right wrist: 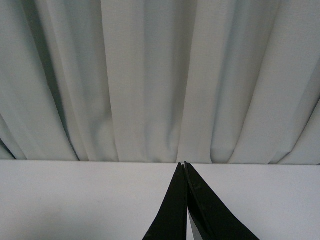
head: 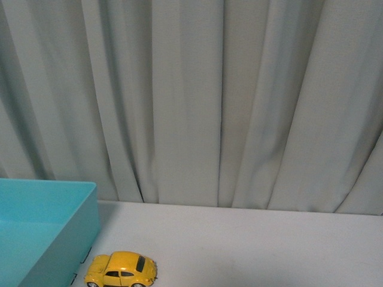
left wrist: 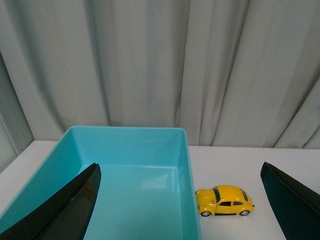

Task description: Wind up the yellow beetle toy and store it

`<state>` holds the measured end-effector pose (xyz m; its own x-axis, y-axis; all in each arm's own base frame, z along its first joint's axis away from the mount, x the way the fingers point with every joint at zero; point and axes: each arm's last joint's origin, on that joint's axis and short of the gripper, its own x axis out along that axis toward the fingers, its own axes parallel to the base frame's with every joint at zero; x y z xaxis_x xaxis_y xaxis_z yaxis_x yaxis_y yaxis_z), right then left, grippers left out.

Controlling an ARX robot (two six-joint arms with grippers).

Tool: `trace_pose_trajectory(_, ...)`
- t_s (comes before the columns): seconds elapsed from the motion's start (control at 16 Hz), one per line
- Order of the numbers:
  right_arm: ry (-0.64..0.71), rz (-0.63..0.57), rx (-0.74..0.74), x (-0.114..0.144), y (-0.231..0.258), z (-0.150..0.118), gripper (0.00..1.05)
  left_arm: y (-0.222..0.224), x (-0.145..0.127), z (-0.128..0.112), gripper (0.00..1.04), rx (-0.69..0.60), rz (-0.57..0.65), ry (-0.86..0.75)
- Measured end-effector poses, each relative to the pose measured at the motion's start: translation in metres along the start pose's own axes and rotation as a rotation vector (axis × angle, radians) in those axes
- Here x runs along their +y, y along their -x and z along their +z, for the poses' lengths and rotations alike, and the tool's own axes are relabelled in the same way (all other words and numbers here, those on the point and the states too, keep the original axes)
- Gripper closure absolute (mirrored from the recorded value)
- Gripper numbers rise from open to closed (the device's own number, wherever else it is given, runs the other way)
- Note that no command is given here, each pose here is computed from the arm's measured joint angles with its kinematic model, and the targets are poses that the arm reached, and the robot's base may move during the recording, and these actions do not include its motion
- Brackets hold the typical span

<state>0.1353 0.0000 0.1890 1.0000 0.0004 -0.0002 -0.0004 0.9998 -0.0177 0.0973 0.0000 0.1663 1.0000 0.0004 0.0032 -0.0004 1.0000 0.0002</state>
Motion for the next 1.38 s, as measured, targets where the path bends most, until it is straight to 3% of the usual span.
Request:
trace_pose_trajectory(0.5,-0.002,0.0,0.004,0.0,0.017,-0.02,1.03,0.0,0.0,0.0,0.07,0.0,0.0,0.0)
trace_pose_trajectory(0.94,-0.003,0.0,-0.012,0.0,0.027,-0.019,1.03,0.0,0.0,0.0,0.07,0.0,0.0,0.0)
trace_pose_trajectory(1.06,-0.004,0.003,0.045,0.001,0.033,-0.026,1.03,0.0,0.0,0.0,0.07,0.0,0.0,0.0)
trace_pose_trajectory(1.38,-0.003,-0.001,-0.006,0.0,0.038,-0.022,1.03,0.0,0.0,0.0,0.07,0.0,0.0,0.0)
